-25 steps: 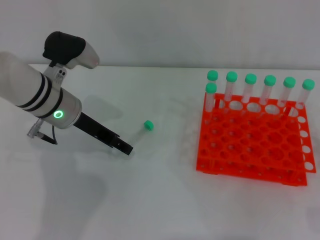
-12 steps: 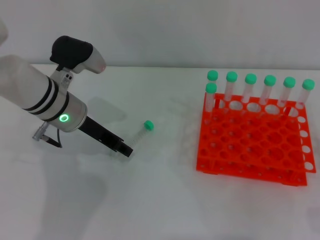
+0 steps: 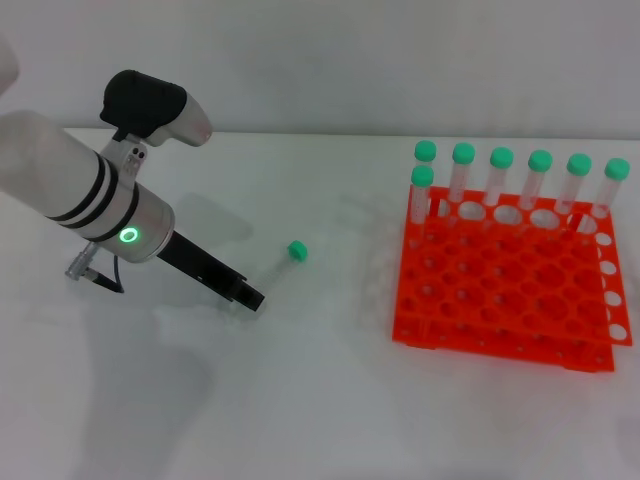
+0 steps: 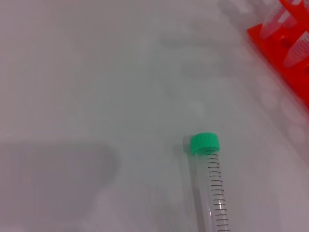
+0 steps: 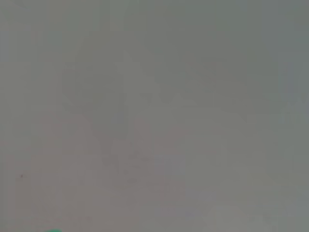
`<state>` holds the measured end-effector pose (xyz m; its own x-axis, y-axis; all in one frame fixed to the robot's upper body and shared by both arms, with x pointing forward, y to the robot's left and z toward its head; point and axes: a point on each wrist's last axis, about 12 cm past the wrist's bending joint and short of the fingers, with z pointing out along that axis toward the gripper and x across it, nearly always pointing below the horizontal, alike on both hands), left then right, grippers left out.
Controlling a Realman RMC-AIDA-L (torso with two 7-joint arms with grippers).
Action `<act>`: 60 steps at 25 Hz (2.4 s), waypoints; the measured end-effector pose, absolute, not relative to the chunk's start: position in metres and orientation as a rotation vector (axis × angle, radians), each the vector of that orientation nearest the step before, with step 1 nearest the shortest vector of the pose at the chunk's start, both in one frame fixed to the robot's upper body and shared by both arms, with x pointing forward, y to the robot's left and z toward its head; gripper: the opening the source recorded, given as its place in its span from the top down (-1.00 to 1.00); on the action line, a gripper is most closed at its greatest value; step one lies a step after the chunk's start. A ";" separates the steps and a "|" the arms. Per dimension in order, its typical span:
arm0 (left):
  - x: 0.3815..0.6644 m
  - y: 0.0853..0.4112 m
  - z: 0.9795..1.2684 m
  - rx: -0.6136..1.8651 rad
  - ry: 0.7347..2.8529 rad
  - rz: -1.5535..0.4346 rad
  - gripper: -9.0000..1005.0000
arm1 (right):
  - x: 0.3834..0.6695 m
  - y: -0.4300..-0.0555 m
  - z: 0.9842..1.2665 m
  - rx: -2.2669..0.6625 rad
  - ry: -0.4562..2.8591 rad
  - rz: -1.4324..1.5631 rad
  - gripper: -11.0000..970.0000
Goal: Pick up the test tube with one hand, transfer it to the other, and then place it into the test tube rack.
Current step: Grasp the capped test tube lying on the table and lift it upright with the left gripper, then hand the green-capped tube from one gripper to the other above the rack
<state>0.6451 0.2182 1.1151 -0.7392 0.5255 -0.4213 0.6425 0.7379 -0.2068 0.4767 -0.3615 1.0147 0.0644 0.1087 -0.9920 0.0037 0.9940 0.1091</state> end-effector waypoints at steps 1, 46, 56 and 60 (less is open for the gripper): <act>0.645 0.218 1.115 0.907 2.603 -0.489 0.10 | 0.477 -0.361 1.015 0.091 1.505 0.079 -0.62; 0.655 0.215 1.119 0.859 2.463 -0.544 0.58 | 0.472 -0.364 1.014 0.099 1.504 0.072 -0.57; 0.652 0.241 1.116 0.634 2.225 -0.667 0.58 | 0.471 -0.364 1.014 0.100 1.501 0.071 -0.56; 0.637 0.256 1.111 0.541 2.022 -0.770 0.59 | 0.471 -0.364 1.014 0.108 1.496 0.081 -0.56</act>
